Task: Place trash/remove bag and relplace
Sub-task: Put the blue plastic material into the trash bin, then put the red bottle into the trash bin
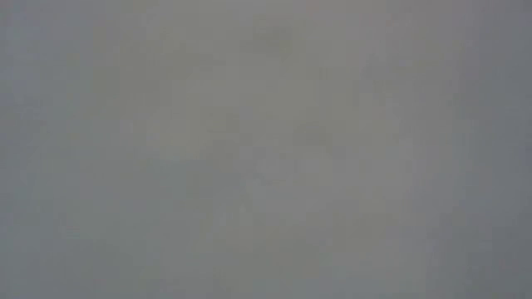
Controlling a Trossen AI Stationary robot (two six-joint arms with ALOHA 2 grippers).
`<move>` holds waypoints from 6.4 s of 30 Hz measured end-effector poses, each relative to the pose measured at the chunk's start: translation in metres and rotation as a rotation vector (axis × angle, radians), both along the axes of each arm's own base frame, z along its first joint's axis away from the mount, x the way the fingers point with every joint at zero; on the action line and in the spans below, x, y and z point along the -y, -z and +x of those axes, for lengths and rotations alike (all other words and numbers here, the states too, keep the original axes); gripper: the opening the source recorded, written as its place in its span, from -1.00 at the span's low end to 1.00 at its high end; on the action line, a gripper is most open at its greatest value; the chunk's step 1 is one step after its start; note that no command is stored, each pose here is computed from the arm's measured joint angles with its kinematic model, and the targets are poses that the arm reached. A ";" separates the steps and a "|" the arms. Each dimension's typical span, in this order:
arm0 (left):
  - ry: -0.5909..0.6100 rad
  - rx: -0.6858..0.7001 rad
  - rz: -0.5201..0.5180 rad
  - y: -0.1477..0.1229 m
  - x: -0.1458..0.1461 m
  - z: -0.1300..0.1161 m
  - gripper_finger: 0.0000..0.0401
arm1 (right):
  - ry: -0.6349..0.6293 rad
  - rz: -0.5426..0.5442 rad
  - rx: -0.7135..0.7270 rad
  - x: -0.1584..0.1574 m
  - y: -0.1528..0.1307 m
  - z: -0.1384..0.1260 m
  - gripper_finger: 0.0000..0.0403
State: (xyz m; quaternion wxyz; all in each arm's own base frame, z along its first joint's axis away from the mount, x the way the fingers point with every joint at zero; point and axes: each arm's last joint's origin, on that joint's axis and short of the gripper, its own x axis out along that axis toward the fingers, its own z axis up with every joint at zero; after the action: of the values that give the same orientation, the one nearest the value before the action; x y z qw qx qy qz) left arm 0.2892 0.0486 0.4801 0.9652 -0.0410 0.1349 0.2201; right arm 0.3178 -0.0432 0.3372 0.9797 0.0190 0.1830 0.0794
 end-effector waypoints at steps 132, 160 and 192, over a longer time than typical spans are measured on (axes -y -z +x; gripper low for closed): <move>-0.058 -0.883 -0.354 0.118 -0.169 -0.016 0.11 | 0.483 0.350 -0.218 0.155 0.079 -0.046 0.13; -0.052 -0.942 -0.340 0.123 -0.174 -0.023 0.46 | 0.458 0.275 -0.186 0.159 0.077 -0.047 0.13; -0.277 -0.731 -0.366 0.034 -0.127 -0.104 0.34 | 0.409 0.344 -0.176 0.159 0.077 -0.047 0.13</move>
State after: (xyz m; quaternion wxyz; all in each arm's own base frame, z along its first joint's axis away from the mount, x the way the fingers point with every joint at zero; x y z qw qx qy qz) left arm 0.1852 0.1758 0.4465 0.7921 -0.1487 0.4981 0.3199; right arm 0.2710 -0.2018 0.2603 0.9381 0.2284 0.2436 -0.0919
